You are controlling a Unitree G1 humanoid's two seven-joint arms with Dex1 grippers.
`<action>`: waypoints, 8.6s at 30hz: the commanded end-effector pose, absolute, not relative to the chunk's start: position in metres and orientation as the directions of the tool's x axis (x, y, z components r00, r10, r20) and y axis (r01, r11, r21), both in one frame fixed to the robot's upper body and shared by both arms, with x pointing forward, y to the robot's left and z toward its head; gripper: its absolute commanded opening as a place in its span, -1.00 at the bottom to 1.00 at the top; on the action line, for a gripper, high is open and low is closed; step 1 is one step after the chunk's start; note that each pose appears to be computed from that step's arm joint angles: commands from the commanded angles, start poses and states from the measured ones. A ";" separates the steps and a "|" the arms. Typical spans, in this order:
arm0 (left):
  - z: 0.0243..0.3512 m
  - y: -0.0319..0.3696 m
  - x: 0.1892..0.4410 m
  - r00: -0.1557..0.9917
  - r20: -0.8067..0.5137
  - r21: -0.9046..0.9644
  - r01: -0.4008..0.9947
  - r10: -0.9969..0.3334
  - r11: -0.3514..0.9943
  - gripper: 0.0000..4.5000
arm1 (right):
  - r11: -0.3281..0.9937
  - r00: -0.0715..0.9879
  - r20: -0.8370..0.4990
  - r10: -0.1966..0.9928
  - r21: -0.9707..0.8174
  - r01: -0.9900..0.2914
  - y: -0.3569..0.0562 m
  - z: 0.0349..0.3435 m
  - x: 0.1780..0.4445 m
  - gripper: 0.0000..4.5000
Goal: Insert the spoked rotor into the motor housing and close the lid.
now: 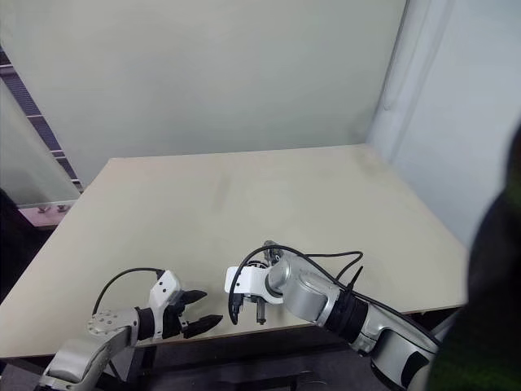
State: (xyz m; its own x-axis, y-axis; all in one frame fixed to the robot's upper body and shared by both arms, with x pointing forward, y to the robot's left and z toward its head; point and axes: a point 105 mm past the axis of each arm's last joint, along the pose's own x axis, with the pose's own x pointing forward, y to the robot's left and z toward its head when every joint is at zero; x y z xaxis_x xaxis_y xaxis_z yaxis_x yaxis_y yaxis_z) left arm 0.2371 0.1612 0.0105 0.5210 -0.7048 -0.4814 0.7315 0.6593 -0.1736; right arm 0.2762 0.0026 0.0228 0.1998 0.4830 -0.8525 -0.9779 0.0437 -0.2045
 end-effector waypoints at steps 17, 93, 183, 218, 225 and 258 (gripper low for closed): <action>0.018 0.168 0.251 0.588 -0.439 -0.126 0.708 -0.679 0.695 1.00 | 0.197 0.088 -0.770 0.632 0.050 -0.979 0.034 0.050 0.261 -0.97; 0.036 0.179 0.249 0.592 -0.457 -0.084 0.714 -0.664 0.695 1.00 | 0.440 0.421 -0.615 0.667 -0.131 -0.889 -0.002 0.059 0.304 0.98; 0.041 0.172 0.250 0.577 -0.447 -0.102 0.726 -0.684 0.680 -1.00 | 0.255 0.119 -0.521 0.845 0.199 -0.946 0.020 0.055 0.290 0.48; 0.042 0.172 0.251 0.575 -0.450 -0.099 0.729 -0.683 0.678 -1.00 | 0.446 0.308 -0.636 0.708 0.064 -0.893 0.020 0.031 0.297 0.48; 0.042 0.172 0.249 0.578 -0.449 -0.100 0.726 -0.681 0.681 -1.00 | 0.461 0.316 -0.681 0.660 0.036 -0.887 0.019 0.022 0.290 0.48; 0.003 0.143 0.268 0.553 -0.469 -0.069 0.754 -0.688 0.653 -1.00 | 0.409 0.284 -0.762 0.582 -0.028 -0.912 0.007 0.011 0.286 0.48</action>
State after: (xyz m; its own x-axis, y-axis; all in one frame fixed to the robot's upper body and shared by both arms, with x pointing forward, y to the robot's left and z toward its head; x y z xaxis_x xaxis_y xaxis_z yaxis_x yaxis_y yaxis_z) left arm 0.2659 0.1448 0.0048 0.5589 -0.6891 -0.4614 0.7446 0.6618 -0.0865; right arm 0.2894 0.0180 0.0249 0.3038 0.6309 -0.7139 -0.9158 0.3999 -0.0363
